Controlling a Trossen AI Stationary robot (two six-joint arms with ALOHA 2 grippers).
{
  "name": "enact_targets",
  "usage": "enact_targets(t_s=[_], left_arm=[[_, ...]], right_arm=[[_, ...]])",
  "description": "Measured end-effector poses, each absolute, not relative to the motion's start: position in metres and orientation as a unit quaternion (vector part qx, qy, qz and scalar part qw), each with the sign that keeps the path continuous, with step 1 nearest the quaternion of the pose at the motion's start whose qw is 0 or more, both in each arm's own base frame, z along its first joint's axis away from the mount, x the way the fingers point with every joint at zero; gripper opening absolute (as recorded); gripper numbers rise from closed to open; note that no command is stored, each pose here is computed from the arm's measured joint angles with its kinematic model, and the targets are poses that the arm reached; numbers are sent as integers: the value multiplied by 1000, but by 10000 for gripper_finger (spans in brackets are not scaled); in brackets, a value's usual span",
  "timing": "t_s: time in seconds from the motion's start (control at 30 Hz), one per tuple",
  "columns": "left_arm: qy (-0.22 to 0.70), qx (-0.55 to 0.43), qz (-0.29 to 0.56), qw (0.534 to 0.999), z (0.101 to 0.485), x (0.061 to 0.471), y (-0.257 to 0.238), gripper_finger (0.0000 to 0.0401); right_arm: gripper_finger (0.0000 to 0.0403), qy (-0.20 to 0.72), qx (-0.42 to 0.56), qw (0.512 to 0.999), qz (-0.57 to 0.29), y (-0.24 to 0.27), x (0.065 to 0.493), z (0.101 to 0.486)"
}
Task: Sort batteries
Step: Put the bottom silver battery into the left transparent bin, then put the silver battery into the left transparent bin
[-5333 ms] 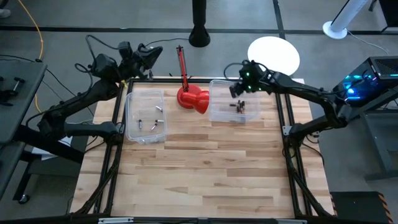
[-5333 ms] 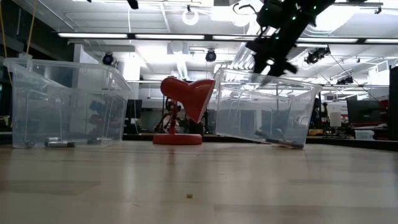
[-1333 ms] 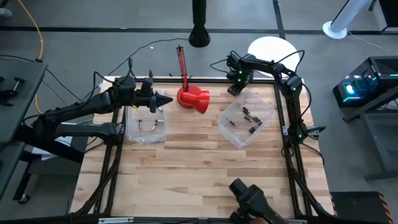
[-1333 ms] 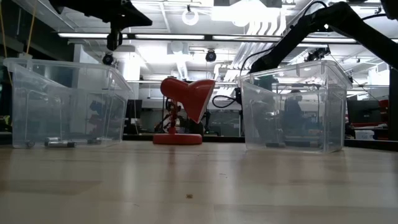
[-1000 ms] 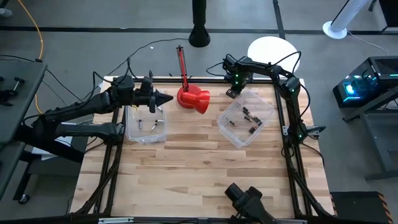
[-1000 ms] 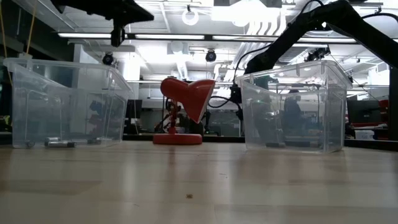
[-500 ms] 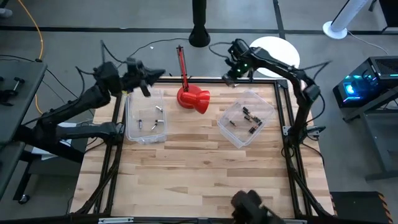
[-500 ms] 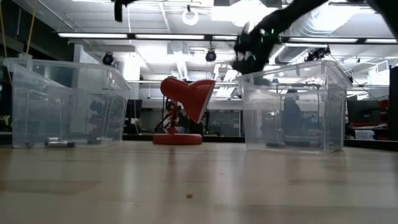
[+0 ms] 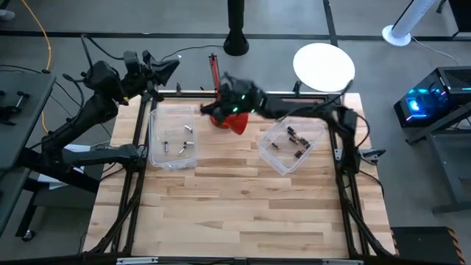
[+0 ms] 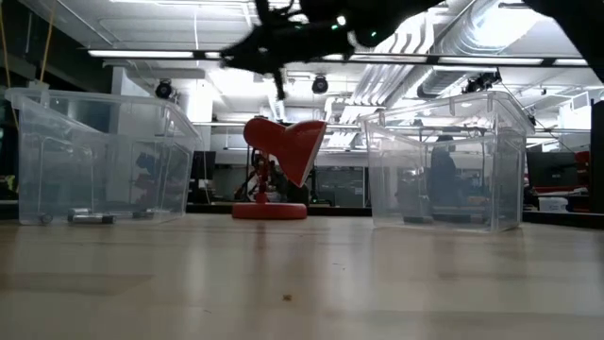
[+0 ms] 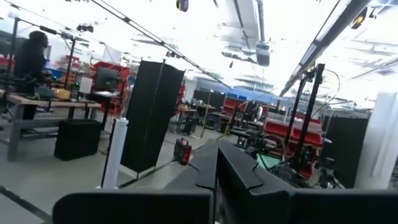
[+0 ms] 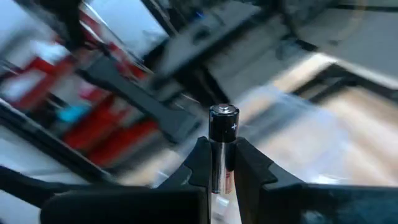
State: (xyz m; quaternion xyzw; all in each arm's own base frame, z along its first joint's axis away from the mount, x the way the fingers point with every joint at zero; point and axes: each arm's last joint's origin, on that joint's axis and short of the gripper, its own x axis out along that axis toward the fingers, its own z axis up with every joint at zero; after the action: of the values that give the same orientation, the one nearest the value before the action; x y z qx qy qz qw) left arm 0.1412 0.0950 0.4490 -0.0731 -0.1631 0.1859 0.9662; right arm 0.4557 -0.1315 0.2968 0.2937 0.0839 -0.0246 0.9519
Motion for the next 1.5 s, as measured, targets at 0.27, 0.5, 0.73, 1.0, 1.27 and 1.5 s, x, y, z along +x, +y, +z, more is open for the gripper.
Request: enact_targets(t_s=[0.27,0.5,0.73,1.0,1.27,1.5], left_arm=[[-160,-76,173,969,449,142,94,0],[-160,-77,172,969,449,142,94,0],[-160,-77,172,969,449,142,94,0],[-157,-79,172,969,448,143,95,0],[-157,-76,175,969,448,143,96,0],[-154,-67,180,969,447,145,97,0]], right_arm=[[20,58,353,933,19,-98,494,247],[57,68,326,943,22,-84,500,235],[101,71,226,972,7,-66,508,240],[169,110,199,974,-1,-85,521,246],[177,195,81,976,-47,-149,465,328],[176,325,68,911,-246,-222,370,360]])
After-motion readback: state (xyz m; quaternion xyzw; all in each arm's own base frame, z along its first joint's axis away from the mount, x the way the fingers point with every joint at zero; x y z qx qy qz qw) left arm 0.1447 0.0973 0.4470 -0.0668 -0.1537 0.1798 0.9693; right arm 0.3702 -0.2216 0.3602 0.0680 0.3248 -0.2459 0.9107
